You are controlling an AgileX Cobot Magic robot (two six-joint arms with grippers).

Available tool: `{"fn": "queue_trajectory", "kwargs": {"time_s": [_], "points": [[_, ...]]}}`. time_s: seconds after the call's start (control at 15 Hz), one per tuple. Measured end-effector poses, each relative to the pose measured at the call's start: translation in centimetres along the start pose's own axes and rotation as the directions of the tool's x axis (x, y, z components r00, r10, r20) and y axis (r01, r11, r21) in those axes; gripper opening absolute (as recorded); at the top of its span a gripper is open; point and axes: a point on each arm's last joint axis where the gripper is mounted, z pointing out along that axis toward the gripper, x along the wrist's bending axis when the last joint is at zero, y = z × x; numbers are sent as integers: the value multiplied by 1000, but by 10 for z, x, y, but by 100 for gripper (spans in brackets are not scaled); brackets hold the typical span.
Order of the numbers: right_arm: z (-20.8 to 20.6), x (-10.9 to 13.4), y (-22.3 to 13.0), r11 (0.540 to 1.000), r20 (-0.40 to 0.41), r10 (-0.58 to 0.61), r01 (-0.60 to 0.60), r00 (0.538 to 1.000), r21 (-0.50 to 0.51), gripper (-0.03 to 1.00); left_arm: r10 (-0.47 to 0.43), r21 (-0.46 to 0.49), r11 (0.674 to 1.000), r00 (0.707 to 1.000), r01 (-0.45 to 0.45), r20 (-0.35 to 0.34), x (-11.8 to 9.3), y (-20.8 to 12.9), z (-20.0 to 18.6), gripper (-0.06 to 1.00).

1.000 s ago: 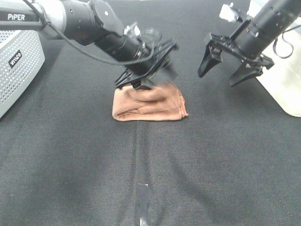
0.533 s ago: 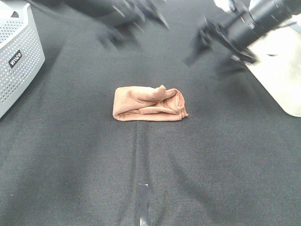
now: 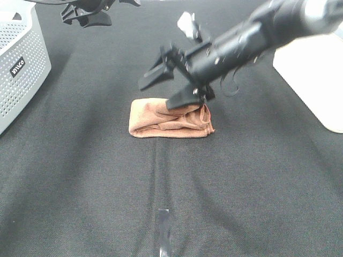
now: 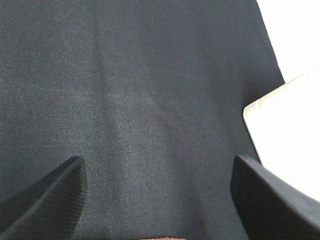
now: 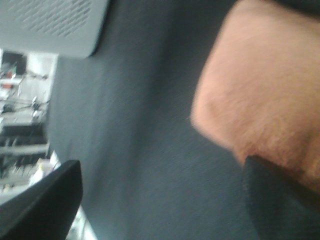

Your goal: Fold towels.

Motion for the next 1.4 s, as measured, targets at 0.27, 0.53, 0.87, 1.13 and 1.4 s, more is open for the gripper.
{"fn": "queue_trajectory", "kwargs": {"time_s": [0.27,0.53,0.87,1.13,1.4], "points": [[1,-15,8,997,77,15,-8,997,-83,84,17,24,1000,1000,-16,-5,0,-2,0,76],[-24,-49,13,997,197,28,-14,980,-73,84,38,52,998,999,-38,-11,1,-5,0,76],[-32,-61,6,1000,285,-4,-3,959,23,84,46,148,988,999,-44,-6,0,-13,-2,76],[-69,-25,5,998,350,-55,36,935,60,84,209,288,938,978,-192,-27,-12,-13,-38,76],[-126,25,-4,996,446,-81,60,891,62,84,349,355,886,934,-300,-82,-35,-1,-107,76]]}}
